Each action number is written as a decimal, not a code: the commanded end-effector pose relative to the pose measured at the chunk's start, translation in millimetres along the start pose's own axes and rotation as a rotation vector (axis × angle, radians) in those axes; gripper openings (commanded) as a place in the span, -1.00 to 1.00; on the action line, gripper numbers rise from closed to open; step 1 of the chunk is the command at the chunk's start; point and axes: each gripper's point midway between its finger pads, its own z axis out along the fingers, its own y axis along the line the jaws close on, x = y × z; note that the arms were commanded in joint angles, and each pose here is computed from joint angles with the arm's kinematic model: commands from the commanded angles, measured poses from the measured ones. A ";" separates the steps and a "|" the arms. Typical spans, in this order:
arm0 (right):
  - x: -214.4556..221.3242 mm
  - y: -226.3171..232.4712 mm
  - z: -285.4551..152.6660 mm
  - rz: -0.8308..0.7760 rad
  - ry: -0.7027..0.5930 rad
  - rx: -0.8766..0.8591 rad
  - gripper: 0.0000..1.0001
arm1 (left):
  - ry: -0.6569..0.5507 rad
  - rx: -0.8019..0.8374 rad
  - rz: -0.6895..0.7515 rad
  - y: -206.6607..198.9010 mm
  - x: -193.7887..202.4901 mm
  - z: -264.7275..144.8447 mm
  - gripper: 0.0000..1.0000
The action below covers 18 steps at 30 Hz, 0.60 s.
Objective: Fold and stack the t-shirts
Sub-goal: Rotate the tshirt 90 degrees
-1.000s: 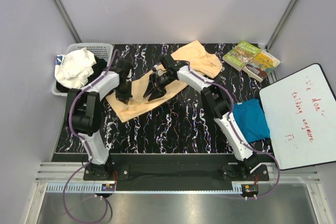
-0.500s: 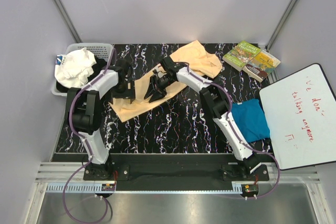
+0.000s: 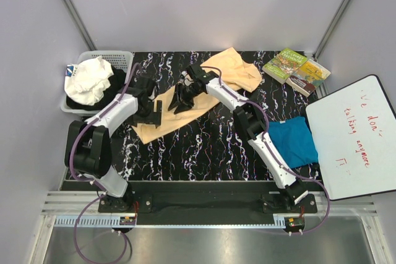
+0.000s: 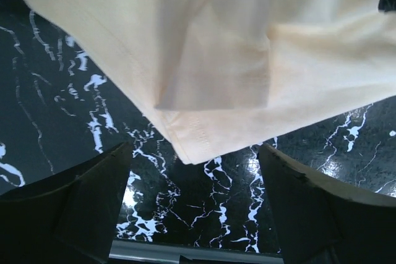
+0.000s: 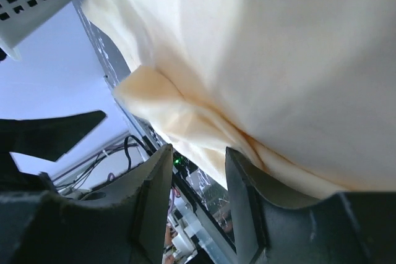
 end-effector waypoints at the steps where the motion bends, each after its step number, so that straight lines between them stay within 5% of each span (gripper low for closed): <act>1: -19.0 19.2 -8.0 -0.075 -0.099 0.008 -0.03 | -0.020 0.032 0.056 -15.9 2.6 7.4 0.68; 12: -35.5 13.6 1.6 -0.098 -0.156 0.002 -0.01 | -0.014 -0.075 0.102 -17.6 -5.0 37.2 0.64; 18: -30.4 19.3 -1.3 -0.108 -0.137 -0.018 0.01 | -0.013 -0.141 0.114 -15.1 -24.0 52.1 0.18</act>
